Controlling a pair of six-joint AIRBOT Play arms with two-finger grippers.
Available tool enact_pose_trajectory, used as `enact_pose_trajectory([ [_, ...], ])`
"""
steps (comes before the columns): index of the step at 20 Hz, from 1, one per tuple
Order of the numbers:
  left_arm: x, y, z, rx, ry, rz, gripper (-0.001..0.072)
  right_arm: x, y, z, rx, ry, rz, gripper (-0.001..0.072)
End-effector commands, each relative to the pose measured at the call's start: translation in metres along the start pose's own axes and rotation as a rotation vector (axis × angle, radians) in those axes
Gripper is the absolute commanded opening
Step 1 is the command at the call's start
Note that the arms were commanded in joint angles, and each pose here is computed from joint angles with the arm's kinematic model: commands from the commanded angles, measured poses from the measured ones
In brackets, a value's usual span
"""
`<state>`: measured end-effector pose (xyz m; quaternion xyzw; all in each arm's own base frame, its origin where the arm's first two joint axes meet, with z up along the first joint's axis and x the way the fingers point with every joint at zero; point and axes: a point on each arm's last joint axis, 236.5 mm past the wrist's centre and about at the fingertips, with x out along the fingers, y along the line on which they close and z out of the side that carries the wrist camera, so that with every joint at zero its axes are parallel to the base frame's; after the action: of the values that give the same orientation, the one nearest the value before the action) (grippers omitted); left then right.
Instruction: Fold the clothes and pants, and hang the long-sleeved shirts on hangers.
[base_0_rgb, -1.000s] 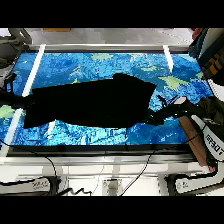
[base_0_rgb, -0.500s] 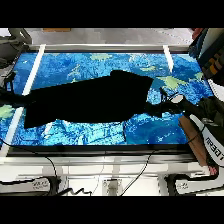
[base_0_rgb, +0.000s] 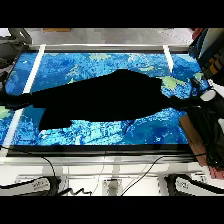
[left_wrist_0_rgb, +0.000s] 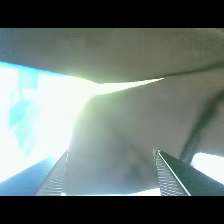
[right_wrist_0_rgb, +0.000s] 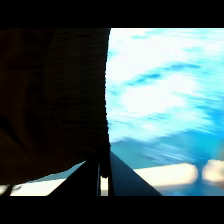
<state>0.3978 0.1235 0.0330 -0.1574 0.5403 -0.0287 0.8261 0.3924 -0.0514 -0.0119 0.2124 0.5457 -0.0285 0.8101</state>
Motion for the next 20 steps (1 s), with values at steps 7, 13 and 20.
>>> enact_pose_trajectory([
  [7,0.043,-0.012,-0.129,-0.282,0.267,-0.251,0.0477,-0.023,-0.058,0.0,0.004,-0.008,-0.149,0.0022],
  [13,0.091,-0.027,-0.155,-0.428,0.213,-0.279,0.0478,-0.023,-0.059,0.005,0.003,-0.03,-0.15,0.0022],
  [20,0.125,-0.04,-0.137,-0.261,0.12,-0.172,0.046,-0.023,-0.05,0.011,0.024,-0.058,-0.115,0.0022],
])
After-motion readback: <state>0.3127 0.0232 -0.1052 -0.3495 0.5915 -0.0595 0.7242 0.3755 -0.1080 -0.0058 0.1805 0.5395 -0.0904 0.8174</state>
